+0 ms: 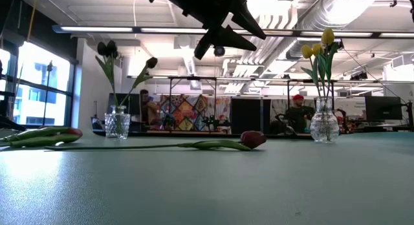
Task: Sort flowers into vase by color
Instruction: Put the red flower into the blue vase
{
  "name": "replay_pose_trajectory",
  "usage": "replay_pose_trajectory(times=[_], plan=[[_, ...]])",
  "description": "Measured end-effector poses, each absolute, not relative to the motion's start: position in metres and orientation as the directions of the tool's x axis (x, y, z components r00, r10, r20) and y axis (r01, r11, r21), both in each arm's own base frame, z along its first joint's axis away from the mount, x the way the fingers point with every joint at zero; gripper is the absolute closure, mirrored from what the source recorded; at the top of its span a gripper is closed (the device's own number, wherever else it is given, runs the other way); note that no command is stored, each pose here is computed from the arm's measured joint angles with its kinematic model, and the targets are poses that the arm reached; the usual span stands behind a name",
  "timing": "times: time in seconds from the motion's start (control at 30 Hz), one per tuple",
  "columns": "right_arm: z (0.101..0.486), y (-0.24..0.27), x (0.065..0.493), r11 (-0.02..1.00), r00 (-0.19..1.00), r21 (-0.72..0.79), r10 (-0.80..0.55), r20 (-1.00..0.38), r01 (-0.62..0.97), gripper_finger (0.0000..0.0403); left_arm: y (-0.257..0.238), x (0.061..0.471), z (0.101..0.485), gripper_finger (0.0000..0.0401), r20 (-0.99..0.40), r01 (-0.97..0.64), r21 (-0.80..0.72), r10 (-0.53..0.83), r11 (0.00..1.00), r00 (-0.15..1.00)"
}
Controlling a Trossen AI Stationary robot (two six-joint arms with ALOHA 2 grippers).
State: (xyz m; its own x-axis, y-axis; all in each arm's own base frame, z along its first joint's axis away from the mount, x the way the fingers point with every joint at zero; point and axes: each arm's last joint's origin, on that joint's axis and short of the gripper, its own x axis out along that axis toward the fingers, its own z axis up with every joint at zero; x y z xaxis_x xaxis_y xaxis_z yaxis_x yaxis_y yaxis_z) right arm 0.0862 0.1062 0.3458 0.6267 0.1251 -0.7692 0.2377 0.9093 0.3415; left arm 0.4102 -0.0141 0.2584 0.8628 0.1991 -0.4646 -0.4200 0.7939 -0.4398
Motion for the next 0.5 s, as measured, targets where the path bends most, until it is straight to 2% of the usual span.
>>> replay_pose_trajectory(times=[0.17, 0.4, 0.5], plan=[[0.343, 0.122, 0.081, 0.896, 0.585, 0.392, 0.205, -0.784, 0.211, 0.0393, -0.006, 0.410, 0.258, 0.0286, -0.464, -0.433, -0.432, 0.217, 0.791, 0.859], [0.341, 0.130, 0.071, 0.862, 0.474, 0.445, 0.295, -0.830, 0.243, 0.0342, 0.007, 0.410, 0.258, 0.0286, -0.466, -0.453, -0.411, 0.244, 0.791, 0.850], [0.340, 0.131, 0.069, 0.849, 0.425, 0.460, 0.327, -0.844, 0.260, 0.0319, 0.013, 0.407, 0.254, 0.0286, -0.514, -0.472, -0.350, 0.256, 0.809, 0.819]])
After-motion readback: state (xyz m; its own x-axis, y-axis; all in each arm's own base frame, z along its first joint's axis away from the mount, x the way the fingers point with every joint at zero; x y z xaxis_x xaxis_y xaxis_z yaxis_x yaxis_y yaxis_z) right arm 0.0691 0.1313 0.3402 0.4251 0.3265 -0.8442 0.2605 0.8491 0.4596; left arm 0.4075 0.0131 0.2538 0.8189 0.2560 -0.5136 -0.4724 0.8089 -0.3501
